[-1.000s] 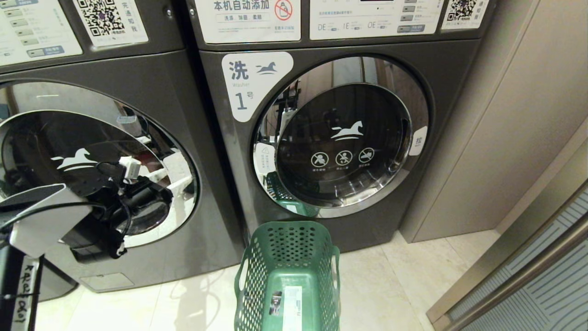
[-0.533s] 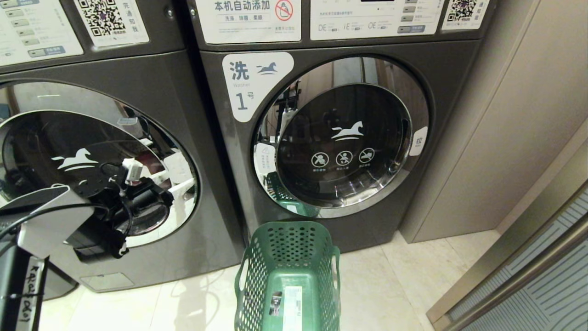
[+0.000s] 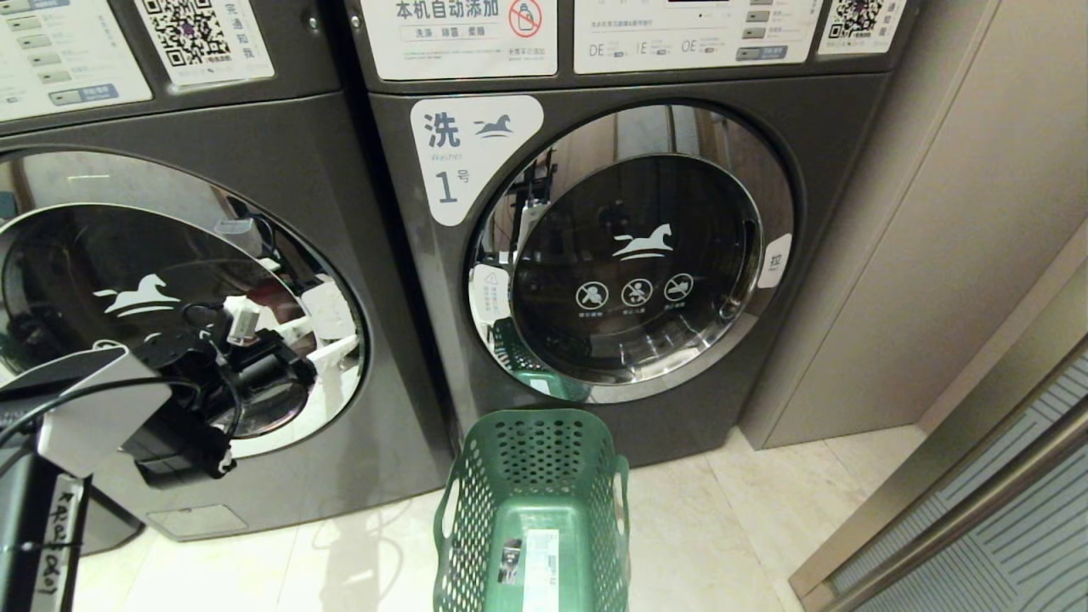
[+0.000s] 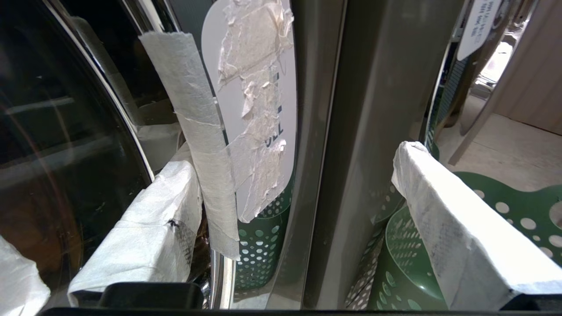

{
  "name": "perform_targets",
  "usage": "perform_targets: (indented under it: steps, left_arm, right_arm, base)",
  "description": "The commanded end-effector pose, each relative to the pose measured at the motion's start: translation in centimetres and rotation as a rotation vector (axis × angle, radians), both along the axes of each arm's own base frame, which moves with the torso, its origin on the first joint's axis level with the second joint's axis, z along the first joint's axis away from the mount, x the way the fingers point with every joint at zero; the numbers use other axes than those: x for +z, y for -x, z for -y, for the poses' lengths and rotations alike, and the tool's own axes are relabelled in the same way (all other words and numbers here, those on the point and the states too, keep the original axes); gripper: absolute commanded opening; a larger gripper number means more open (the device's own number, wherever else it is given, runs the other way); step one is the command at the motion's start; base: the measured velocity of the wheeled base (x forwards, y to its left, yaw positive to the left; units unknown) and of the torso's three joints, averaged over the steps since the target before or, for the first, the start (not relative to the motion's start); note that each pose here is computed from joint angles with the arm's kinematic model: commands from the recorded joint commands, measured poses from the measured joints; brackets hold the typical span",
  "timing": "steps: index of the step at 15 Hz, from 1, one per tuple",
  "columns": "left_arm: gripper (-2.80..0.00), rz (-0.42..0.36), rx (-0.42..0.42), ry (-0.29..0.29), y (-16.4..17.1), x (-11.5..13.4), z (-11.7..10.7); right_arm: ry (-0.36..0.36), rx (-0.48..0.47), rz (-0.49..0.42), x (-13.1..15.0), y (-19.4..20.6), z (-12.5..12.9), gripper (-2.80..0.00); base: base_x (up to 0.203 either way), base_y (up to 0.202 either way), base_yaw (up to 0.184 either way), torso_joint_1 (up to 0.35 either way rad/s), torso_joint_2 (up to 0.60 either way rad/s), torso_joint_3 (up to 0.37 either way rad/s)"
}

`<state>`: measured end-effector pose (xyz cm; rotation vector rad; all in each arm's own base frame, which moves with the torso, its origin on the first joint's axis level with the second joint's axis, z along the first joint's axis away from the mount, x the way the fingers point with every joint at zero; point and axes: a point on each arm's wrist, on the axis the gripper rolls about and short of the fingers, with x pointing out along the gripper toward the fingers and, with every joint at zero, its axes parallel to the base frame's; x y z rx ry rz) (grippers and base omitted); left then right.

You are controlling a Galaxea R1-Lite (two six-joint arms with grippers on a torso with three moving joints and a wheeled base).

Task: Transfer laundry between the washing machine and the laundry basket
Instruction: Open the lid of the washing machine

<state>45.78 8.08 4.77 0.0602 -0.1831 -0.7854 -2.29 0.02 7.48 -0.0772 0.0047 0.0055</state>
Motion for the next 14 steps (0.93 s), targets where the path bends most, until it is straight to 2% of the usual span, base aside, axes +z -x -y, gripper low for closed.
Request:
perform_targets:
  steps: [1,4,8,14]
  left_arm:
    - [0.00,0.005,-0.031,-0.009,0.07,-0.04,0.08]
    - [0.00,-0.002,-0.065,-0.016,0.13,-0.24,0.13]
    - [0.00,-0.016,-0.159,-0.040,0.43,-0.46,0.30]
    - [0.00,-0.023,-0.193,-0.053,0.98,-0.34,0.03]
  right_arm:
    - [0.001,0.001,-0.001,0.00,-0.01,0.00,-2.80]
    - [0.001,0.001,-0.001,0.00,-0.01,0.00,-2.80]
    - [0.001,0.001,-0.001,0.00,-0.01,0.00,-2.80]
    - [0.001,-0.001,-0.001,0.00,-0.01,0.00,-2.80]
  base:
    - [0.000,0.000,0.000,0.000,0.00,0.000]
    - [0.000,0.000,0.000,0.000,0.00,0.000]
    - [0.000,0.000,0.000,0.000,0.00,0.000]
    - [0.000,0.000,0.000,0.000,0.00,0.000]
